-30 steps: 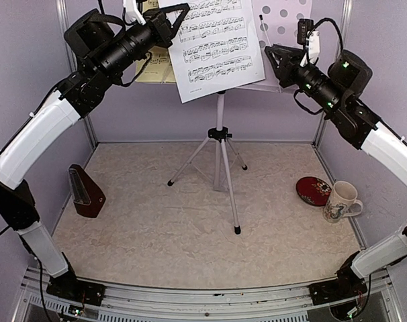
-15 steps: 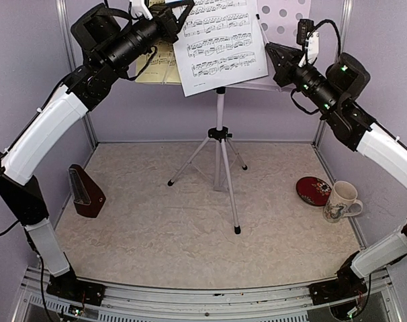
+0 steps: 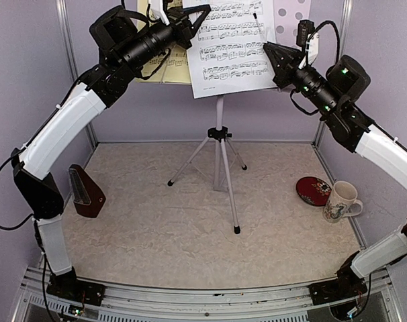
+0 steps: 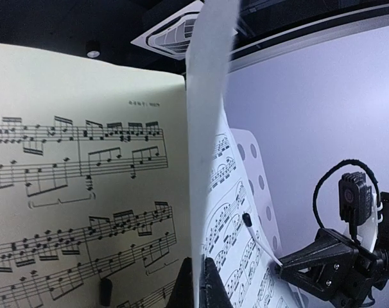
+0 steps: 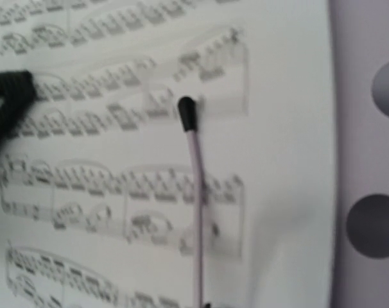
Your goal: Set up the instrument practice props
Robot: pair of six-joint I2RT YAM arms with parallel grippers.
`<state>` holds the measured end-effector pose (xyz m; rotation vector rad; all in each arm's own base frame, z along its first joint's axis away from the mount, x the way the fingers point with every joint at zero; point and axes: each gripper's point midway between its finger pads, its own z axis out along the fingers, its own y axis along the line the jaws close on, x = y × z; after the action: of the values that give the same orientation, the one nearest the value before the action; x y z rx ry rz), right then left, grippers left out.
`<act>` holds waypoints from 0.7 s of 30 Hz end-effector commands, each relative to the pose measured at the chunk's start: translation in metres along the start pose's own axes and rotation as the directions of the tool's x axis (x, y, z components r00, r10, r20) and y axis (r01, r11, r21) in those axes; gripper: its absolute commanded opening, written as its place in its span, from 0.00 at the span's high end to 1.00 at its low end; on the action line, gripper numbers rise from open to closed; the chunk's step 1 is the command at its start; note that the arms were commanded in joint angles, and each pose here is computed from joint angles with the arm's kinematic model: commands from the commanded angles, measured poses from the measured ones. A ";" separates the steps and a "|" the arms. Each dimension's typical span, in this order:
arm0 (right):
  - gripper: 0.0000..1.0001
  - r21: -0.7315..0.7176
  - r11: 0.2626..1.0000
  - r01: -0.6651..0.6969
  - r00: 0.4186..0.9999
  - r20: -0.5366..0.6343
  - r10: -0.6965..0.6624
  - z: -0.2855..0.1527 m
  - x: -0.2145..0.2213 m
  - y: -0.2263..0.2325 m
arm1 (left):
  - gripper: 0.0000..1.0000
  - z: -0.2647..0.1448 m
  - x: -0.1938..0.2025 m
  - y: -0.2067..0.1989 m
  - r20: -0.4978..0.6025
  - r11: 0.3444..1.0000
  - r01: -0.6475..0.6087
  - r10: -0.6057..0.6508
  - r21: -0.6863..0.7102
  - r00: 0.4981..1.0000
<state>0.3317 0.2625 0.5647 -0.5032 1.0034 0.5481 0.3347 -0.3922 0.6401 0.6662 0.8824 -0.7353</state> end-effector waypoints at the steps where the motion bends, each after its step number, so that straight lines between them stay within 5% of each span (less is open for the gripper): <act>1: 1.00 -0.046 0.999 0.019 0.999 0.044 -0.017 0.002 -0.009 0.006 | 1.00 0.008 0.001 -0.010 0.042 0.996 -0.037 0.034 0.075 0.999; 4: 1.00 -0.045 0.999 0.011 0.999 0.036 -0.009 0.005 -0.006 0.005 | 1.00 0.012 0.000 -0.011 0.062 0.995 -0.038 0.032 0.088 0.998; 7: 0.84 -0.039 0.999 0.007 0.999 0.032 -0.006 0.006 -0.005 0.004 | 1.00 0.013 -0.001 -0.015 0.078 0.994 -0.039 0.032 0.103 0.996; 10: 0.84 -0.028 1.000 0.006 0.999 0.032 -0.005 0.006 -0.006 0.002 | 0.99 0.013 -0.001 -0.014 0.081 0.995 -0.032 0.024 0.091 0.996; 16: 0.88 -0.010 1.000 0.007 0.999 0.033 -0.006 0.006 -0.006 -0.001 | 0.61 0.005 0.003 -0.010 0.044 0.999 -0.008 0.005 0.049 0.999; 21: 0.88 -0.009 1.000 0.004 1.000 0.030 -0.003 0.006 -0.005 -0.001 | 0.53 -0.012 0.005 -0.011 0.026 1.000 0.022 -0.022 0.012 0.999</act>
<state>0.3373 0.2699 0.5583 -0.5212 1.0069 0.5583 0.3346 -0.4104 0.6157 0.7234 0.8649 -0.7660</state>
